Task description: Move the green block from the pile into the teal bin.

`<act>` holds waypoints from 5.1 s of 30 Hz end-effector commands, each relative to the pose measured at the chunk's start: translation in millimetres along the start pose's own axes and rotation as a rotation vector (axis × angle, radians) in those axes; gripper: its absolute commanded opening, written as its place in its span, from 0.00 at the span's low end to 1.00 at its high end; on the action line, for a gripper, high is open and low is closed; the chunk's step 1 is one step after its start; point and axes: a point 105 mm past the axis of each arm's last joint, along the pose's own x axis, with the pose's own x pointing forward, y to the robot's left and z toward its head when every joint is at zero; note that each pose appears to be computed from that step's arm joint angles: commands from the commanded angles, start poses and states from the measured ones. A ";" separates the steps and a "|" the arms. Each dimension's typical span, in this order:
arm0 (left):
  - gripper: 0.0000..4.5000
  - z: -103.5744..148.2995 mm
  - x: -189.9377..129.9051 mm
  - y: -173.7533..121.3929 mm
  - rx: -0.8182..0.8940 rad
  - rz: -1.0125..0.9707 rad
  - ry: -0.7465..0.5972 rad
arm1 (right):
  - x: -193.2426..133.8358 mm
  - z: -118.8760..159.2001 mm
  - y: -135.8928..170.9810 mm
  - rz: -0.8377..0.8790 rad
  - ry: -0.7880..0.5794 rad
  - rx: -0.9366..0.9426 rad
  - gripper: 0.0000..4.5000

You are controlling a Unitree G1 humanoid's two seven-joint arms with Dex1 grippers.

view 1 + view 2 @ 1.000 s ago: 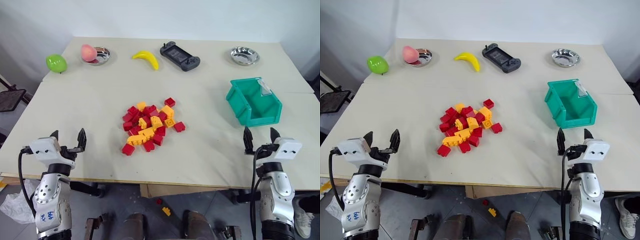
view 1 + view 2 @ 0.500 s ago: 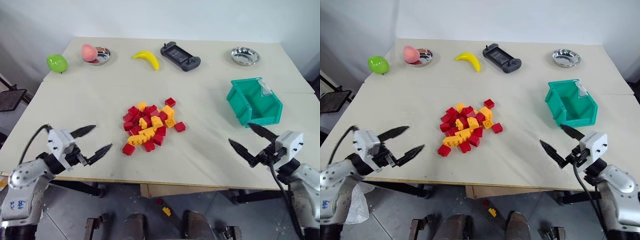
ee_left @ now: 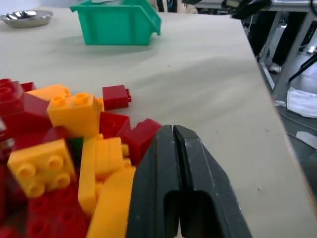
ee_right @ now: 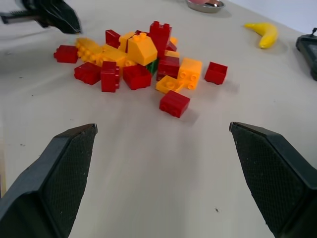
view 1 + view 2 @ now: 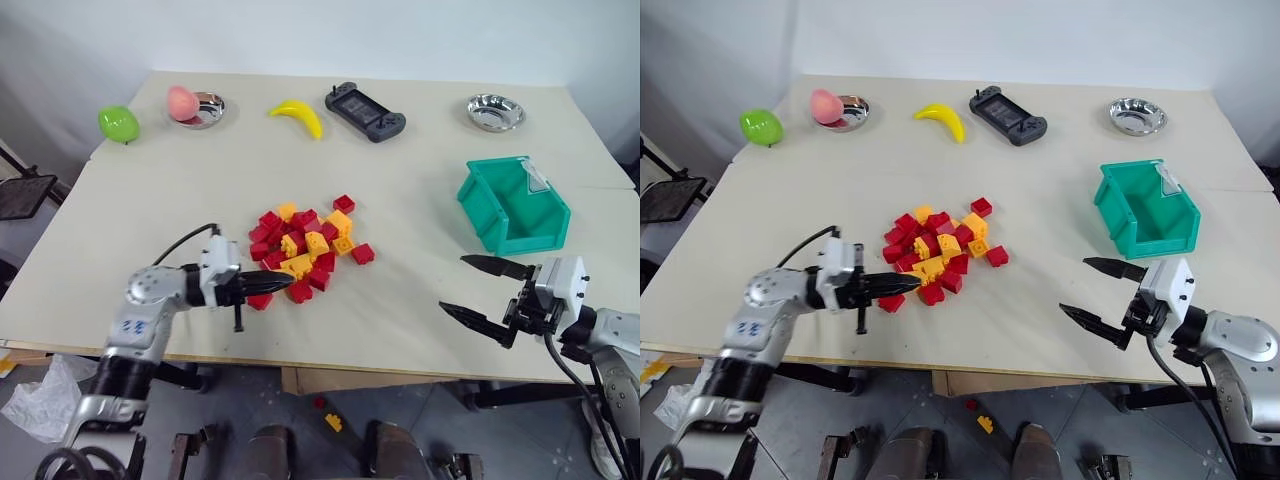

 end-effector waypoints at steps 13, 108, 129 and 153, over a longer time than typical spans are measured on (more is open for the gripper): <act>0.00 6.7 -4.5 130.8 -0.154 0.700 -0.032 | 27.5 27.5 19.3 0.017 -0.115 -0.034 1.00; 1.00 1.1 -96.5 -13.1 -0.042 0.471 0.007 | 277.3 13.5 49.0 -0.093 0.377 0.281 0.18; 1.00 -10.9 -116.6 -15.5 -0.080 0.553 0.044 | 289.5 38.2 62.7 -0.047 0.263 0.287 0.90; 1.00 3.1 -28.8 24.4 -0.266 0.805 0.087 | 80.4 30.7 -4.2 0.026 -0.140 0.082 0.99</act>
